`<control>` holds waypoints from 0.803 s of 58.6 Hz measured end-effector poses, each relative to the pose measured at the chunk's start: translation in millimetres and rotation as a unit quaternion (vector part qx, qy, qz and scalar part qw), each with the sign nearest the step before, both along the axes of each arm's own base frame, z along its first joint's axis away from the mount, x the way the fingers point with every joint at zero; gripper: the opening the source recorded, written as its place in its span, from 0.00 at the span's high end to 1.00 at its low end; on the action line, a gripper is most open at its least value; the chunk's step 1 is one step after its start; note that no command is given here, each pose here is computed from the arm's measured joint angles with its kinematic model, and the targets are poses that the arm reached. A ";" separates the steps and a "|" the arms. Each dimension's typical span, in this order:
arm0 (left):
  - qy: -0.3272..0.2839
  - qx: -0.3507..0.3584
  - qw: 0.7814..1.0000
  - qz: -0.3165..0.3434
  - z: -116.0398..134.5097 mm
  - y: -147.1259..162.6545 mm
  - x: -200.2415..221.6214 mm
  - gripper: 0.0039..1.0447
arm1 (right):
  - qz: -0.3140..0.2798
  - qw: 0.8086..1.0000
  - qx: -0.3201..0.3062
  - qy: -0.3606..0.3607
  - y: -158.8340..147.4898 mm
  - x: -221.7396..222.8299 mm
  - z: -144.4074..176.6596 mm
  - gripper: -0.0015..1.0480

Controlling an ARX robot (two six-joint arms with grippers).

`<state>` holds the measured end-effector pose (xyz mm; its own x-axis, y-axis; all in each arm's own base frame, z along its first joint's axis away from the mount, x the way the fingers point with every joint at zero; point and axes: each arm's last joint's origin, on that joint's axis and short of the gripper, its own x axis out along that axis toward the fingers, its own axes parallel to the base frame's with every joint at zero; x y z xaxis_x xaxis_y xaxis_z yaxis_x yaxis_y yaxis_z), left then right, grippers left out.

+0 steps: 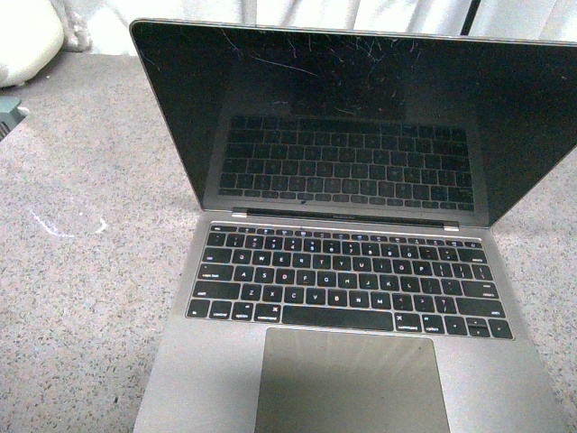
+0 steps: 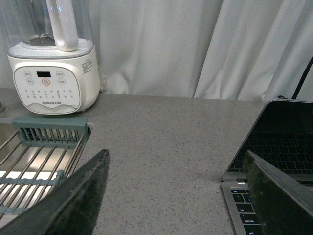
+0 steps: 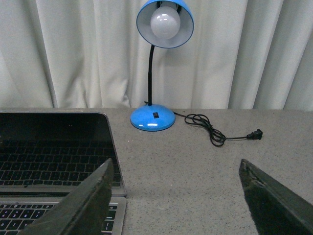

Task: Close laptop

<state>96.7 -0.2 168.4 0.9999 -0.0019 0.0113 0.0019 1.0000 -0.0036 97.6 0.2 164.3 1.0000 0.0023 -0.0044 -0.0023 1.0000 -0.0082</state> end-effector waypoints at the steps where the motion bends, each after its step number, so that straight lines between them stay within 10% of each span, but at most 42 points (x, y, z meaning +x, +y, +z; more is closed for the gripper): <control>1: 0.000 0.000 1.000 0.000 0.0 0.0 0.0 0.38 | 0.000 1.000 0.000 0.000 0.0 0.0 0.0 0.37; 13: 0.000 0.000 1.000 0.000 0.0 0.0 0.0 0.81 | -0.001 1.000 0.000 0.000 0.0 0.0 0.0 0.80; 18: -0.061 -0.092 0.994 0.017 10.6 -0.7 -1.4 0.96 | -0.159 0.981 0.012 -0.114 4.4 -0.9 21.9 0.99; 27: -0.058 -0.137 0.989 0.019 10.3 0.6 -0.8 0.96 | -0.232 0.966 0.030 -0.110 -1.0 -3.1 21.4 0.99; 47: -0.057 -0.156 0.986 -0.015 43.7 -0.6 32.3 0.96 | -0.155 0.986 -0.026 -0.054 -22.0 29.5 23.0 0.99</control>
